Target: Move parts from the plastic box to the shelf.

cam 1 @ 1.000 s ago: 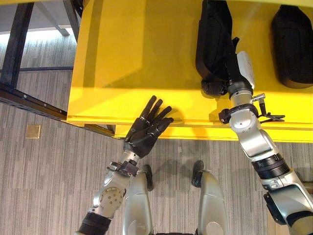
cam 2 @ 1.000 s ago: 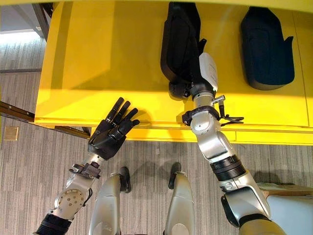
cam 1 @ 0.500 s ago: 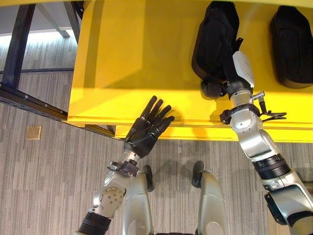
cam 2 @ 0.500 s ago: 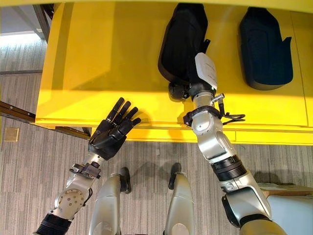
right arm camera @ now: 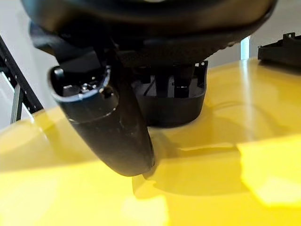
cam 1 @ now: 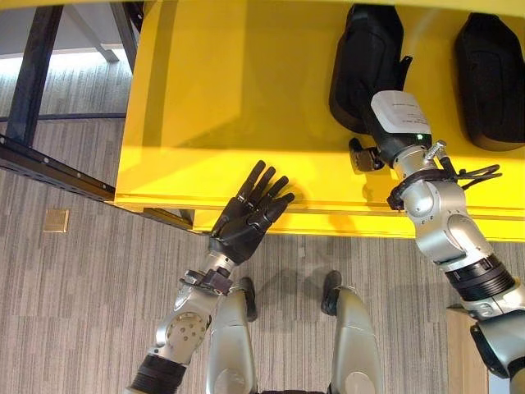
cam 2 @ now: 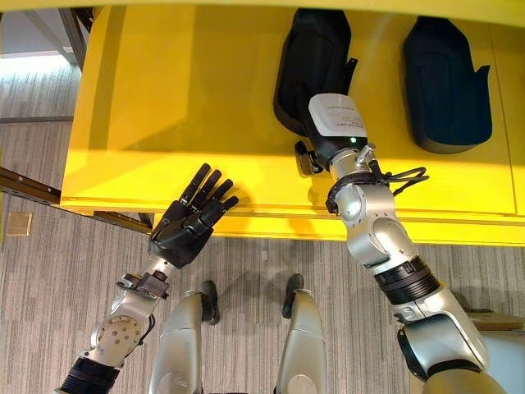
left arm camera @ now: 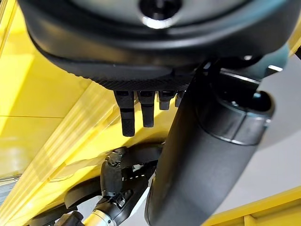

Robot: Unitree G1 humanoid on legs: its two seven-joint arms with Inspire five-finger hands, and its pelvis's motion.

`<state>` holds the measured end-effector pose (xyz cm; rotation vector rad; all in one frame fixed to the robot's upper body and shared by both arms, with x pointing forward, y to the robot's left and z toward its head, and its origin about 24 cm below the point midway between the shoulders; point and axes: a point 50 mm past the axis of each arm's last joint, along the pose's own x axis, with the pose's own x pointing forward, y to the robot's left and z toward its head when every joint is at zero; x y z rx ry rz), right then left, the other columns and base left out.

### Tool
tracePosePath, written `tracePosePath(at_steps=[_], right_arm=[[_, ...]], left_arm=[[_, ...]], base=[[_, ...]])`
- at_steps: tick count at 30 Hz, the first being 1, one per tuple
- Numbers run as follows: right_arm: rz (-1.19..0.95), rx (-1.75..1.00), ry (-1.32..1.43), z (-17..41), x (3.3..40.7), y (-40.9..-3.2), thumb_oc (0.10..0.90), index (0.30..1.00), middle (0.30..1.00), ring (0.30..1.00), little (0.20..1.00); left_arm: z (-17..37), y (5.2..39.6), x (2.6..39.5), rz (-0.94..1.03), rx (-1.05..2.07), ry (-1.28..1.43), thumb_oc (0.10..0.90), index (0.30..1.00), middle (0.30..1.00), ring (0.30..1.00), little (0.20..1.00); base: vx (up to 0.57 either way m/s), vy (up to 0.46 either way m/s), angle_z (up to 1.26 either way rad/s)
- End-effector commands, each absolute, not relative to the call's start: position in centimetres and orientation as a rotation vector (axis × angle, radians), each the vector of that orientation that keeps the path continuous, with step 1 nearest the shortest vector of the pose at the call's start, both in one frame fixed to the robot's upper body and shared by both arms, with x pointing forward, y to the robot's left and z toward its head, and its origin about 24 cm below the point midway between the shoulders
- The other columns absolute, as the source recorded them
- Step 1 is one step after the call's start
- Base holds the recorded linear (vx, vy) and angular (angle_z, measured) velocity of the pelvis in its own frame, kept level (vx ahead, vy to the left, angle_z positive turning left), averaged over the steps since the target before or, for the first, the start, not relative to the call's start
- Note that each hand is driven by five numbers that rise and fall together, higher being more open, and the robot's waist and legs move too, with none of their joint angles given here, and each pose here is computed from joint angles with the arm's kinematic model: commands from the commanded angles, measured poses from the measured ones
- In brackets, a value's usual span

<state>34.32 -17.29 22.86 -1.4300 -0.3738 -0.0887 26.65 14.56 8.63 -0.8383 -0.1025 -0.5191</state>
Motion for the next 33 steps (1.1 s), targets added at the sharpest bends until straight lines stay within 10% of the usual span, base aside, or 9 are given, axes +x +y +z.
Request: tracePosePath(at_steps=[1, 33], right_arm=[[-0.174, -1.530, -0.331, 23.6, 34.1, -19.6, 0.900, 1.000, 1.000, 1.000, 1.000], [-0.125, -1.700, -0.375, 23.6, 32.7, -19.4, 0.900, 1.000, 1.000, 1.000, 1.000]], left_arm=[[10.6, 15.0, 26.1, -0.562, -0.851, -0.212, 0.900, 1.000, 1.000, 1.000, 1.000], [10.3, 16.0, 25.7, -0.542, -0.848, -0.202, 0.900, 1.000, 1.000, 1.000, 1.000]], base=[[0.02, -0.016, -0.06], [0.00, -0.001, 0.00]])
